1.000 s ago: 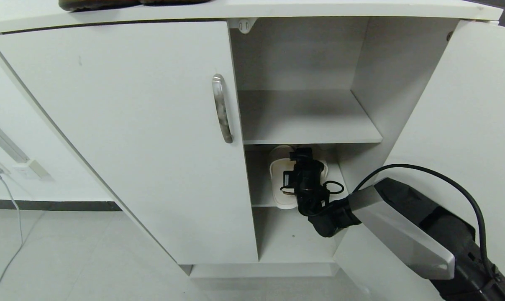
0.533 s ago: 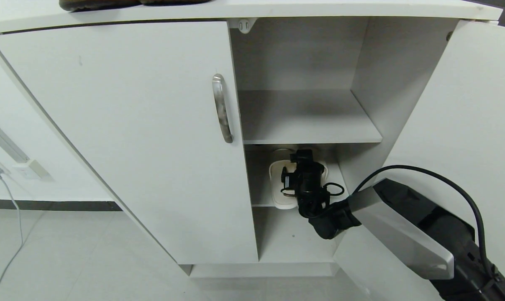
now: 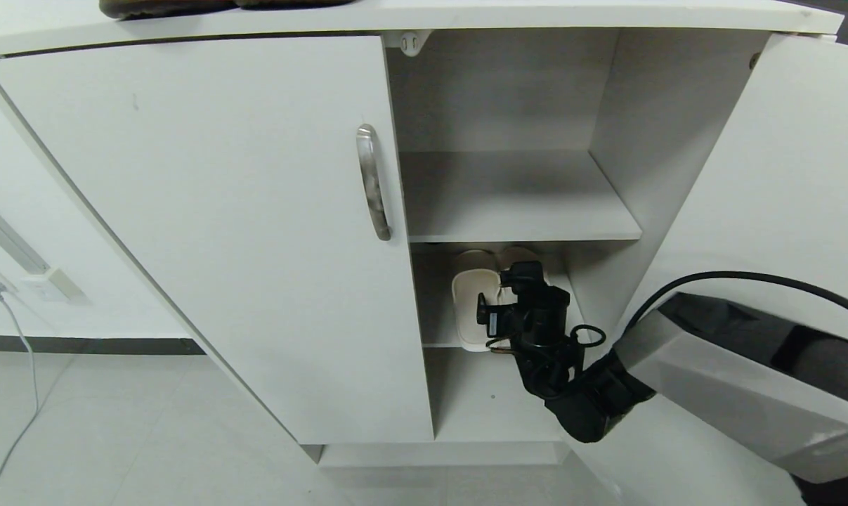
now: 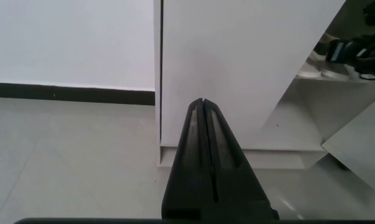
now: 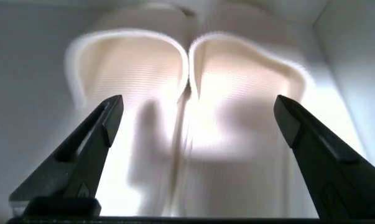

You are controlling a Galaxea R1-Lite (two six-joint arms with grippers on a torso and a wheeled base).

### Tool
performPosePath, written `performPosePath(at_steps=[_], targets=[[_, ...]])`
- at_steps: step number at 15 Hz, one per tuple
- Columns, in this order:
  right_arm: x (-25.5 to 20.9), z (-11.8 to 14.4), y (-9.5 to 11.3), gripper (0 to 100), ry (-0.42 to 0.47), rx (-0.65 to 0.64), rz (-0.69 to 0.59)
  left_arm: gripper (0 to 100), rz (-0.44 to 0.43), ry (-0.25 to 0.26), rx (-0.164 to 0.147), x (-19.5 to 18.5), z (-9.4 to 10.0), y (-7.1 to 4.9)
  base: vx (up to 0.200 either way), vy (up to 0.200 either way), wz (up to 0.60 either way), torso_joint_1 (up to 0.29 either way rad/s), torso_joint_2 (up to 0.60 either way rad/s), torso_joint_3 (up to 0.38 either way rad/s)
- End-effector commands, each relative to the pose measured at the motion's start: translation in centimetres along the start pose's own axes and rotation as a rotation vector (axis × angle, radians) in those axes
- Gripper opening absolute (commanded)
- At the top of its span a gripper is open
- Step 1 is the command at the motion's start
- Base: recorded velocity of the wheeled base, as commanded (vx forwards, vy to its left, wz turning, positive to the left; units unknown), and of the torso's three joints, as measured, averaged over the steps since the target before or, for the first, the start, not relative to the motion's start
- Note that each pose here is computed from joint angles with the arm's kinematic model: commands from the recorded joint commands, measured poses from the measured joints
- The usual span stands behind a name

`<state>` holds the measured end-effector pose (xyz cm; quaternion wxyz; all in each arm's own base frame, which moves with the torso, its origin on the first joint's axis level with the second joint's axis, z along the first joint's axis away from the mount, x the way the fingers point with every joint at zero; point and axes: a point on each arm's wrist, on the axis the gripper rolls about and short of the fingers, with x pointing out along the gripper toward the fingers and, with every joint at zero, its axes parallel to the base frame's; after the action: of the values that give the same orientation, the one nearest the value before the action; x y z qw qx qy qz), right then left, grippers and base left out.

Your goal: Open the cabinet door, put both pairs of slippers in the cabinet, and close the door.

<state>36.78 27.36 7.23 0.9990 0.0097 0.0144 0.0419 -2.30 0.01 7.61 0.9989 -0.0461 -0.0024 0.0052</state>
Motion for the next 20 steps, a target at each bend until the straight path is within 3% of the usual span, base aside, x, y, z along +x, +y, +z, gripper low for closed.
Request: performPosePath(at_steps=[1, 5, 11, 18, 20], targets=[[-4.9, 3.4, -0.1, 100, -0.032, 0.023, 0.063, 0, 0.000, 0.001, 0.000, 0.0, 0.0, 0.0, 0.000, 0.000, 0.00, 0.000, 0.00, 0.000], [-9.6, 2.8, -0.4, 100, 0.000, 0.003, 0.132, 0, 0.000, 0.001, 0.000, 0.0, 0.0, 0.0, 0.000, 0.000, 0.00, 0.000, 0.00, 0.000], [-10.3, 2.3, 0.0, 100, 0.006, -0.008, 0.161, 0, 0.000, 0.001, 0.000, 0.0, 0.0, 0.0, 0.000, 0.000, 0.00, 0.000, 0.00, 0.000], [-10.5, 2.1, 0.3, 100, 0.011, -0.014, 0.176, 0, 0.000, 0.001, -0.003, 0.0, 0.0, 0.0, -0.200, 0.000, 0.00, 0.004, 0.00, 0.000], [-10.5, 2.1, 0.3, 100, 0.011, -0.012, 0.177, 0, 0.000, 0.001, 0.000, 0.0, 0.0, 0.0, 0.000, 0.000, 0.00, 0.000, 0.00, 0.000]])
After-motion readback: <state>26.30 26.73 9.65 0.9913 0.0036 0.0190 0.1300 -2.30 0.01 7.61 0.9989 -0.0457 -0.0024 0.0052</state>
